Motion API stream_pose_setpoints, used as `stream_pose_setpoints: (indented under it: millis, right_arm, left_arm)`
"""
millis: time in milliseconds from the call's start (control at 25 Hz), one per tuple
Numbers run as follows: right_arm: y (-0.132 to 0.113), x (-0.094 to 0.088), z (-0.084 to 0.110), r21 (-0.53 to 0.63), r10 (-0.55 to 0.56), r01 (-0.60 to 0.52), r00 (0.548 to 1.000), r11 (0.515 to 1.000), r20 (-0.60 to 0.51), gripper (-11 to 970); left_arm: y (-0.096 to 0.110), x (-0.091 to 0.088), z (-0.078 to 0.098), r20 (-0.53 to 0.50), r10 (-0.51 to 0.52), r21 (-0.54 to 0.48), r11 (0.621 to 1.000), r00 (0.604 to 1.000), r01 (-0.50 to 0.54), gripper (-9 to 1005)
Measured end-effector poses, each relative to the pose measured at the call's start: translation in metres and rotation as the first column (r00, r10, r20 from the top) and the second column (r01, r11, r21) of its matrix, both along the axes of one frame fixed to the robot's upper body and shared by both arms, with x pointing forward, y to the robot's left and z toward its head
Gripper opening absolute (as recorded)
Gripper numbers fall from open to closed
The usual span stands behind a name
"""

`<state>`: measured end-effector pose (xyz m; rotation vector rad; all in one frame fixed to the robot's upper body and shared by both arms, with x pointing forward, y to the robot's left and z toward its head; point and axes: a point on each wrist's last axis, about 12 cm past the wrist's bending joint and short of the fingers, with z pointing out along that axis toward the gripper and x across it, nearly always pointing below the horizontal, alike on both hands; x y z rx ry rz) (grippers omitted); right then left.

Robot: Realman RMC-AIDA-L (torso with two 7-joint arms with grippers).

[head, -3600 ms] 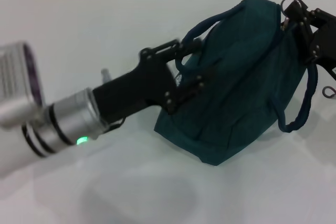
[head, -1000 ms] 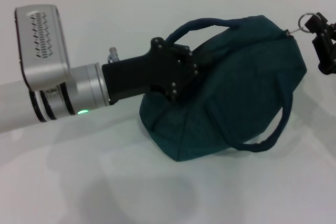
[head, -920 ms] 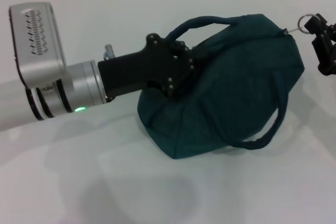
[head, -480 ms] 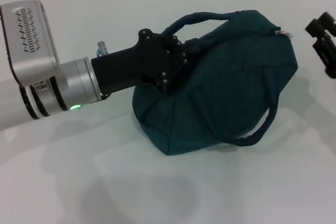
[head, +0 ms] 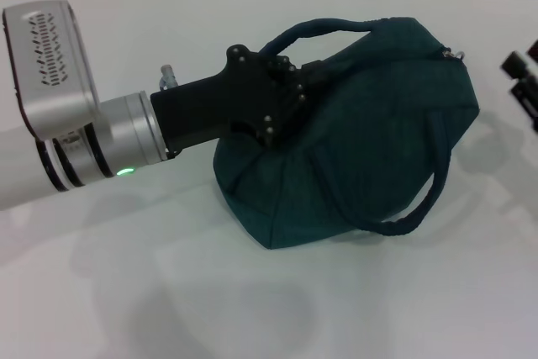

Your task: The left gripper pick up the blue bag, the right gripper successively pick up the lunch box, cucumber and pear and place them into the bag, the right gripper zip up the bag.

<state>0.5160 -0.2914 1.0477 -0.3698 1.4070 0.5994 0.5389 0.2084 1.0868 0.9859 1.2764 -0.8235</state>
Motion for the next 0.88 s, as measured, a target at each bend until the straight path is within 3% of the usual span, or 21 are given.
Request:
stream_pose_setpoints:
  millis: [400,880]
  right_arm:
    - [0.044,0.013,-0.004,-0.067,0.175,-0.178,0.983,0.982,-0.052,414]
    - [0.046,0.01,-0.003,-0.072,0.189,-0.191,0.981,0.979,-0.037,410]
  left_arm:
    - [-0.004,0.0,0.002,0.006,-0.014,-0.009,1.0,1.0,0.014,53]
    - [-0.006,-0.001,0.002,0.006,-0.017,-0.017,1.0,1.0,0.018,69]
